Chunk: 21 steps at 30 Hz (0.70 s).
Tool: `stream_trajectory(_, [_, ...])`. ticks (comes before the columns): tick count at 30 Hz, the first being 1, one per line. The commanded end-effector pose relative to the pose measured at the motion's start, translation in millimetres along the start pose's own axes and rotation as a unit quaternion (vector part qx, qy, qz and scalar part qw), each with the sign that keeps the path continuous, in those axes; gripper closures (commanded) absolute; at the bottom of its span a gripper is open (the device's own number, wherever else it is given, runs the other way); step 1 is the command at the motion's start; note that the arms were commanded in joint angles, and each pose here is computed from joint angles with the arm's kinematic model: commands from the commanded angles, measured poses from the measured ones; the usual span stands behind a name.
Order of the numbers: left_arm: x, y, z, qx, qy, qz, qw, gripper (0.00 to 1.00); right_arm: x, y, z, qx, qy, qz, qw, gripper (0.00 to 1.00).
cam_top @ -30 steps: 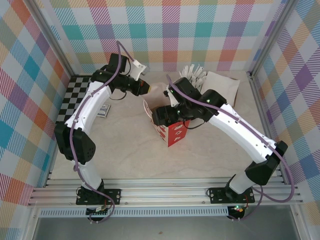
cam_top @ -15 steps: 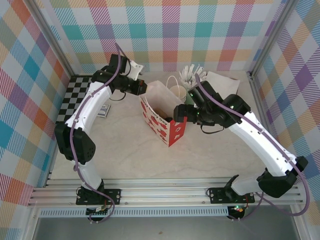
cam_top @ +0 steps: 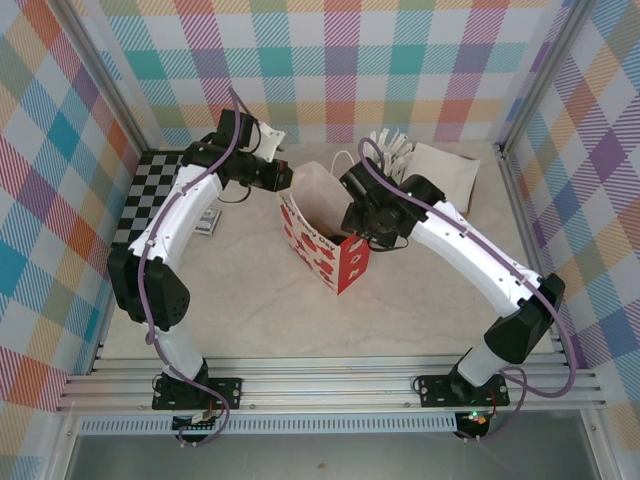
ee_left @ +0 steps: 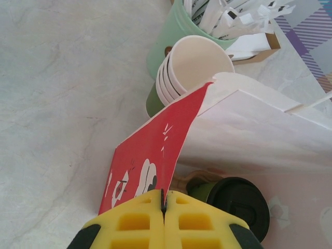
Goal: Pack the takeout coffee
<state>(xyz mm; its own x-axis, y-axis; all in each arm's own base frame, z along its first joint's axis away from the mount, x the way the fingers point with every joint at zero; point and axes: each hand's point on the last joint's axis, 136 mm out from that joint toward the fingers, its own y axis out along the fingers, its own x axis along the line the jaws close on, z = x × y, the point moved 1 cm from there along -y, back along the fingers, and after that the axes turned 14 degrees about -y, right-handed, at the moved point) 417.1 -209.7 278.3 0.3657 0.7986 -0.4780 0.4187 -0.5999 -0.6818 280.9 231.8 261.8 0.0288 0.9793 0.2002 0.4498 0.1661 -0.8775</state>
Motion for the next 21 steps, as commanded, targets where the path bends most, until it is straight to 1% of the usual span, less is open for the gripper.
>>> stream_trajectory(1, [-5,-18,-3,-0.024,-0.022,-0.017,0.999,1.0,-1,-7,-4,-0.015,0.021,-0.005,1.0,0.56])
stream_trajectory(4, [2,-20,2,-0.027,-0.051,-0.04,0.998,1.0,1,-11,-7,-0.027,0.014,-0.017,0.999,0.7])
stream_trajectory(7, [5,-23,13,-0.017,-0.074,-0.049,0.996,0.99,5,-13,-9,-0.031,-0.009,-0.027,0.999,0.82])
stream_trajectory(10, [8,-29,22,-0.013,-0.098,-0.06,0.993,0.99,10,-10,-10,-0.027,-0.035,-0.034,0.998,0.86])
stream_trajectory(13, [5,-36,28,-0.014,-0.117,-0.056,0.991,0.98,21,-9,-12,-0.017,-0.068,-0.05,0.996,0.91])
stream_trajectory(14, [4,-38,31,-0.014,-0.123,-0.055,0.991,0.97,25,-9,-13,-0.015,-0.083,-0.059,0.995,0.92])
stream_trajectory(15, [2,-39,33,-0.014,-0.129,-0.053,0.99,0.97,32,-9,-15,-0.013,-0.105,-0.073,0.992,0.97])
stream_trajectory(17, [2,-43,39,-0.015,-0.139,-0.057,0.988,0.98,40,-9,-19,-0.017,-0.148,-0.088,0.985,1.0])
stream_trajectory(21, [6,-53,50,-0.036,-0.166,-0.07,0.983,0.99,41,-9,-30,-0.026,-0.199,-0.075,0.977,1.0])
